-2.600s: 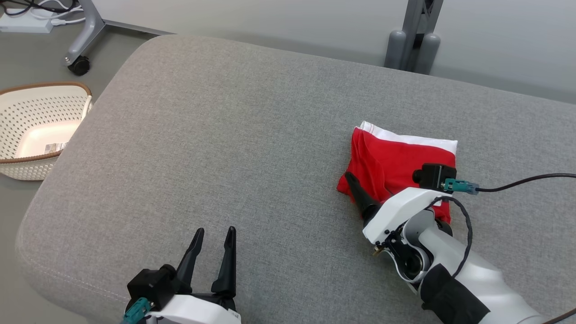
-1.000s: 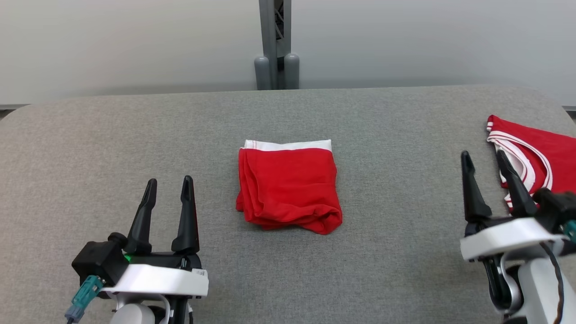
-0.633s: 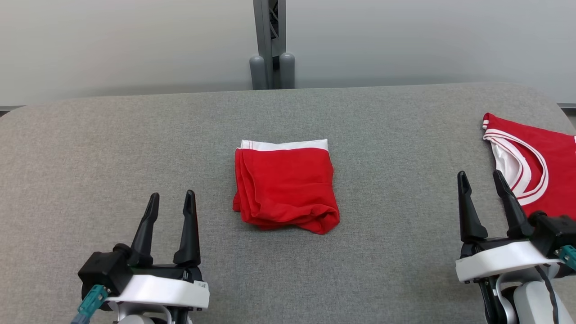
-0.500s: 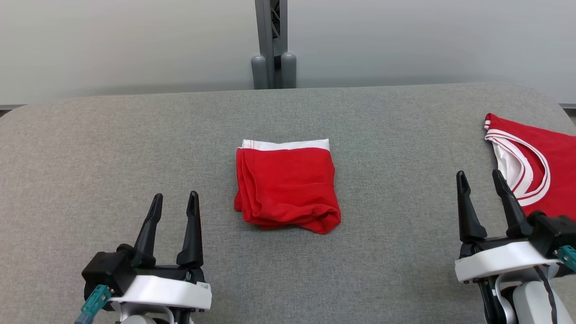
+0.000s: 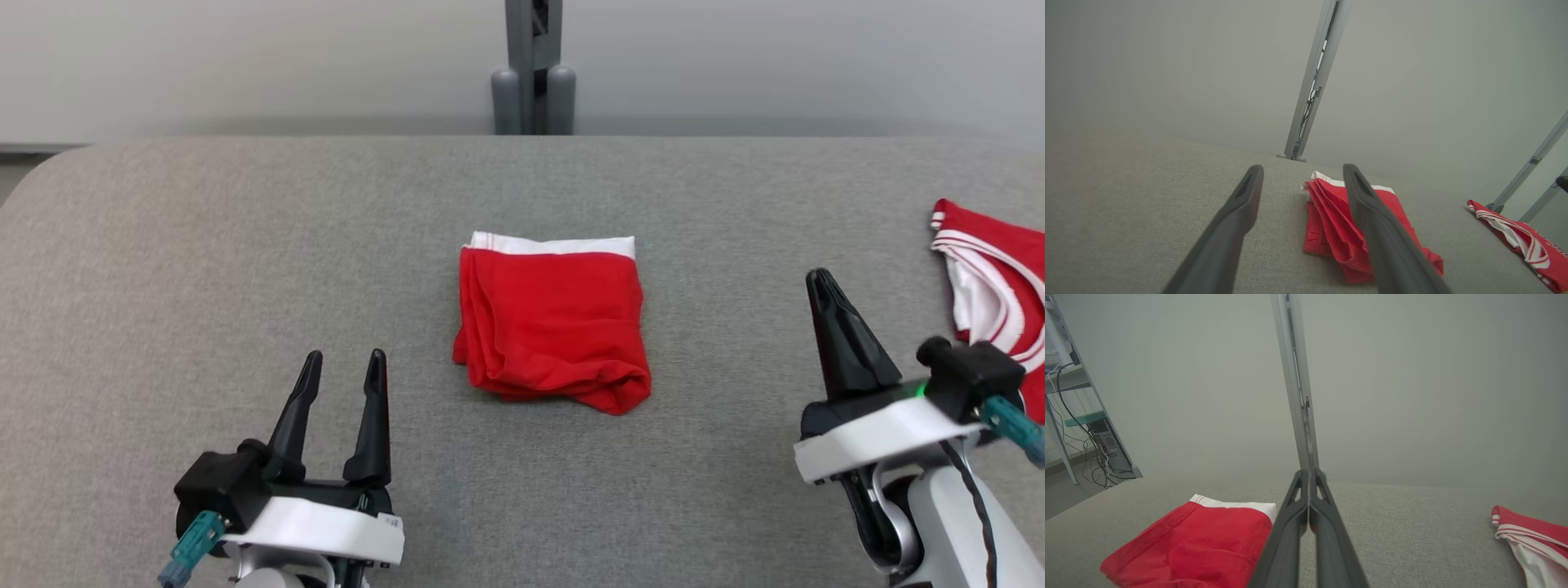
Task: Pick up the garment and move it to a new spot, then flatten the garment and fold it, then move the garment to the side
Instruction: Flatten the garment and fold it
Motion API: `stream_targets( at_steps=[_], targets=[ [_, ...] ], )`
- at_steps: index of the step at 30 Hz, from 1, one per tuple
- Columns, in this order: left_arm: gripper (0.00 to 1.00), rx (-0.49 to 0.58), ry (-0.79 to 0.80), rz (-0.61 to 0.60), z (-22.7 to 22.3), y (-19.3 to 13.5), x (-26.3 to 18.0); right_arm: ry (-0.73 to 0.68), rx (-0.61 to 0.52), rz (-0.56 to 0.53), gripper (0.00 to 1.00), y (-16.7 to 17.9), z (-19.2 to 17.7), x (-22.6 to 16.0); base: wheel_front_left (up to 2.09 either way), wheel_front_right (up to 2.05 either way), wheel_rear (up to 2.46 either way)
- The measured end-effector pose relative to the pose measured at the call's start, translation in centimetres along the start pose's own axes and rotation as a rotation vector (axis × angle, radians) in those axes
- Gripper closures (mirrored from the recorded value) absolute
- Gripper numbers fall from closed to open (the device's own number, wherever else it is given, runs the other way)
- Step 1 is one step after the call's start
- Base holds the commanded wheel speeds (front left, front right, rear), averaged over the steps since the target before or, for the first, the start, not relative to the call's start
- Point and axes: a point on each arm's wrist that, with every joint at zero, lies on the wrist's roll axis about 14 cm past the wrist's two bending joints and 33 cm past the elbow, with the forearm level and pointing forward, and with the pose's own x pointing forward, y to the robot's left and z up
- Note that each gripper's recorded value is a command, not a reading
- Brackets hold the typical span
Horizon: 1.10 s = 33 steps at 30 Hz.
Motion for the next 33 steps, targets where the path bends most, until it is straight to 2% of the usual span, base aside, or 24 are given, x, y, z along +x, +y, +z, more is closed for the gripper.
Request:
stream_targets(
  at_steps=[7, 14, 19, 27, 31, 33],
  targets=[
    [0.00, 0.001, 0.017, 0.030, -0.5, 0.9, 0.3, 0.145, -0.012, 0.252, 1.00, 5.0, -3.2, 2.3, 0.00, 0.00, 0.00],
    [0.00, 0.000, 0.012, 0.101, -0.3, 2.9, 0.1, 0.369, 0.065, 0.378, 1.00, 8.3, -8.8, 2.4, 0.00, 0.00, 0.00],
    [0.00, 0.006, 0.022, 0.124, -0.5, 3.5, -0.3, 0.512, 0.089, 0.427, 1.00, 9.5, -12.3, 1.2, 0.00, 0.00, 0.00],
    [0.00, 0.004, 0.011, 0.133, -0.1, 3.7, -0.4, 0.674, 0.158, 0.485, 1.00, 11.5, -14.5, -1.9, 0.00, 0.00, 0.00],
    [0.00, 0.003, 0.010, 0.126, -0.1, 3.5, -0.4, 0.690, 0.156, 0.495, 1.00, 11.5, -14.6, -2.6, 0.00, 0.00, 0.00],
    [0.00, 0.002, 0.011, 0.124, -0.1, 3.4, -0.4, 0.654, 0.170, 0.501, 1.00, 11.9, -13.9, -2.0, 0.00, 0.00, 0.00]
  ],
)
